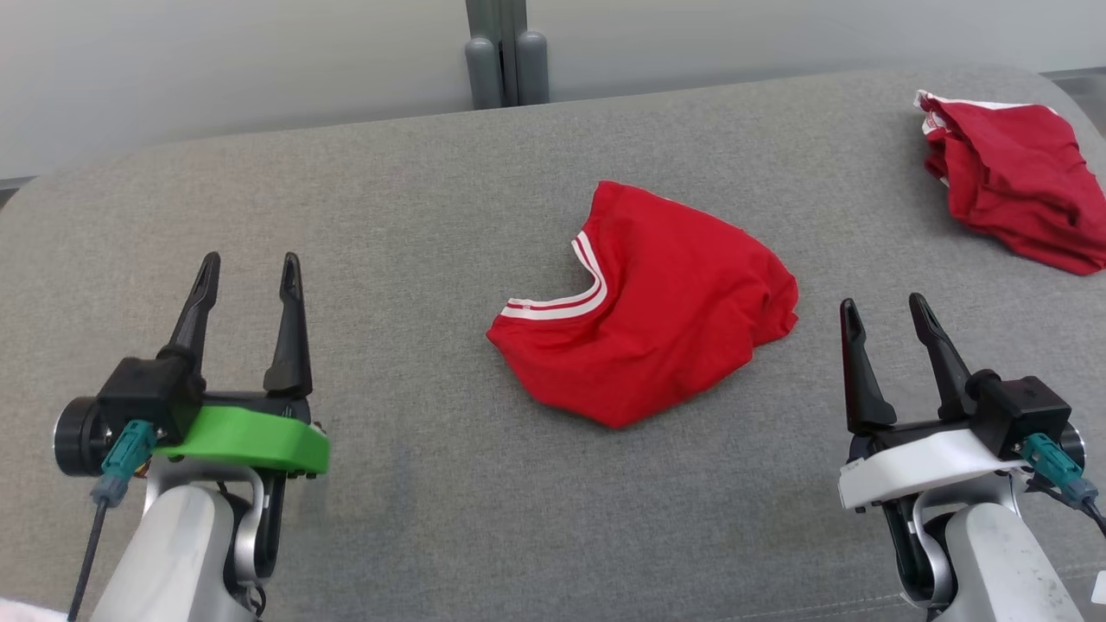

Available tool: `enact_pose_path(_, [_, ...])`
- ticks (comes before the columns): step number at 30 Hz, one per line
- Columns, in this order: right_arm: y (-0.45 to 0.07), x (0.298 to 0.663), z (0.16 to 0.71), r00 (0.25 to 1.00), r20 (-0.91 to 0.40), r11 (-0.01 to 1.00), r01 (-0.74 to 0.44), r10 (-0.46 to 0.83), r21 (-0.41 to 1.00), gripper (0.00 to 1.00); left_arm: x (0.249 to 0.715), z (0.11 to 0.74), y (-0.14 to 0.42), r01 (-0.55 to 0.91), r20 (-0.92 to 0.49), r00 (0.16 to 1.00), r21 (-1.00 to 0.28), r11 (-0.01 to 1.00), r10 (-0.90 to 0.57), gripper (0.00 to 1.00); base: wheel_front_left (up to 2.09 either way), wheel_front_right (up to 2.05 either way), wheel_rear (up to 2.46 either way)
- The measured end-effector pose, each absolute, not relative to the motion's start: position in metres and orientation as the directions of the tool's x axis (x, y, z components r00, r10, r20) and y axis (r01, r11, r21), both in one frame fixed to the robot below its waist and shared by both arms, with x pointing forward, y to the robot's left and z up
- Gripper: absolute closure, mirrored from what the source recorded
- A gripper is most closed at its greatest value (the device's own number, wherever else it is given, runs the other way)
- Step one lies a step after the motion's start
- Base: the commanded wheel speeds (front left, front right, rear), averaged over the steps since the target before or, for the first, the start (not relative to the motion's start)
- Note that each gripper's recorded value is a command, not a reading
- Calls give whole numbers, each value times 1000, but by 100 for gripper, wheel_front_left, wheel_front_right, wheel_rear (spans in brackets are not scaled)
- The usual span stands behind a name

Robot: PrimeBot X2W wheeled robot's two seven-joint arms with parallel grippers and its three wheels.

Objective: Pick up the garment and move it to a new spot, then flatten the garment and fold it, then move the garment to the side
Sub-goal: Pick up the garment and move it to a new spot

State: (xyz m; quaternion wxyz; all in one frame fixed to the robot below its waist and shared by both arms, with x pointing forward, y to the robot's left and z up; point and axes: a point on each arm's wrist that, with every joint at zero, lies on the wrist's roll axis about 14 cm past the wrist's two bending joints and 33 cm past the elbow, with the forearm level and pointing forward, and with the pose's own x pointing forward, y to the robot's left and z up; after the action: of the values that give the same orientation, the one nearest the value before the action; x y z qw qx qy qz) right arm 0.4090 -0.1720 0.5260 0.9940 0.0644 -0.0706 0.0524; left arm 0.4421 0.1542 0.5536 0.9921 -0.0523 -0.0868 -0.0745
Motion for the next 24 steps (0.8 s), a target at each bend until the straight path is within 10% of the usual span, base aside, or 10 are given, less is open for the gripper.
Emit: enact_pose_path(24, [-154, 396, 538, 976, 160, 980, -168, 150, 108, 0, 376, 540, 205, 22, 163, 987, -108, 994, -4, 0, 0, 0, 0])
